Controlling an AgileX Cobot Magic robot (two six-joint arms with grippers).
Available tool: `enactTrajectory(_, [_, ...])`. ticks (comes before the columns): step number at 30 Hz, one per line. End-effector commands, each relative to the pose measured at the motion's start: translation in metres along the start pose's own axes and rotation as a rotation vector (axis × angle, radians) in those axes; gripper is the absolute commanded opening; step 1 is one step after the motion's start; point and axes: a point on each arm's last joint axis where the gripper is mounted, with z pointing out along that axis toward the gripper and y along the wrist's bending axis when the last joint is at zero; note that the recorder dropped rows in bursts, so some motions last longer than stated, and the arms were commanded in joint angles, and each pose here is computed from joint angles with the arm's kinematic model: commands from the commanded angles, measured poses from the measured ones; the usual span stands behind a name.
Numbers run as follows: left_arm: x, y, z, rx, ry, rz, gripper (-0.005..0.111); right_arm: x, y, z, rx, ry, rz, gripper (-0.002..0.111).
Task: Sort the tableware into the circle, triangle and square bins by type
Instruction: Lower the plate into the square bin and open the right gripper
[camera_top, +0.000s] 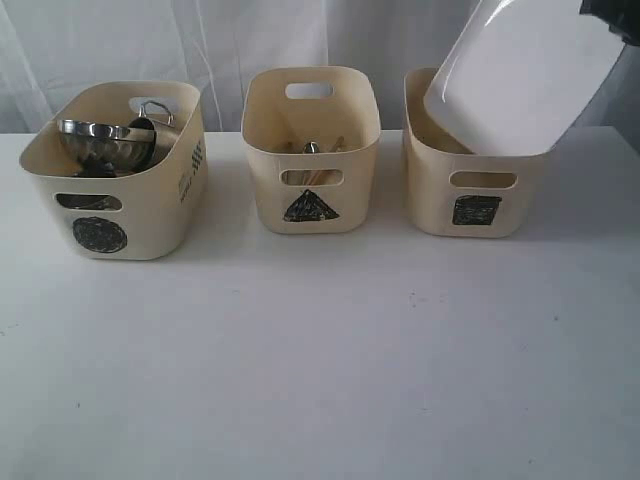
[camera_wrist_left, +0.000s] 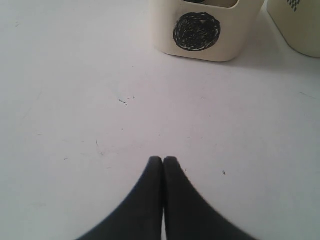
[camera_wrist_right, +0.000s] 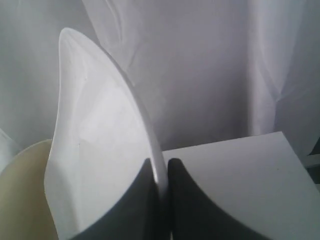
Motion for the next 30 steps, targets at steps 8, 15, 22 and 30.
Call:
enactTrajectory(8, [0.000, 0.000, 0.000, -0.003, -0.003, -0.002, 0.000, 0.007, 0.008, 0.016, 0.045, -0.023, -0.136, 0.000])
enactTrajectory(15, [0.000, 0.000, 0.000, -0.003, -0.003, -0.002, 0.000, 0.011, 0.011, 0.017, 0.008, 0.002, -0.159, 0.032])
enactTrajectory(22, [0.000, 0.000, 0.000, -0.003, -0.003, -0.002, 0.000, 0.003, 0.022, 0.004, -0.087, 0.021, -0.149, 0.041])
enactTrajectory(30, [0.000, 0.000, 0.000, -0.003, -0.003, -0.002, 0.000, -0.037, 0.048, -0.053, -0.219, -0.036, -0.068, 0.022])
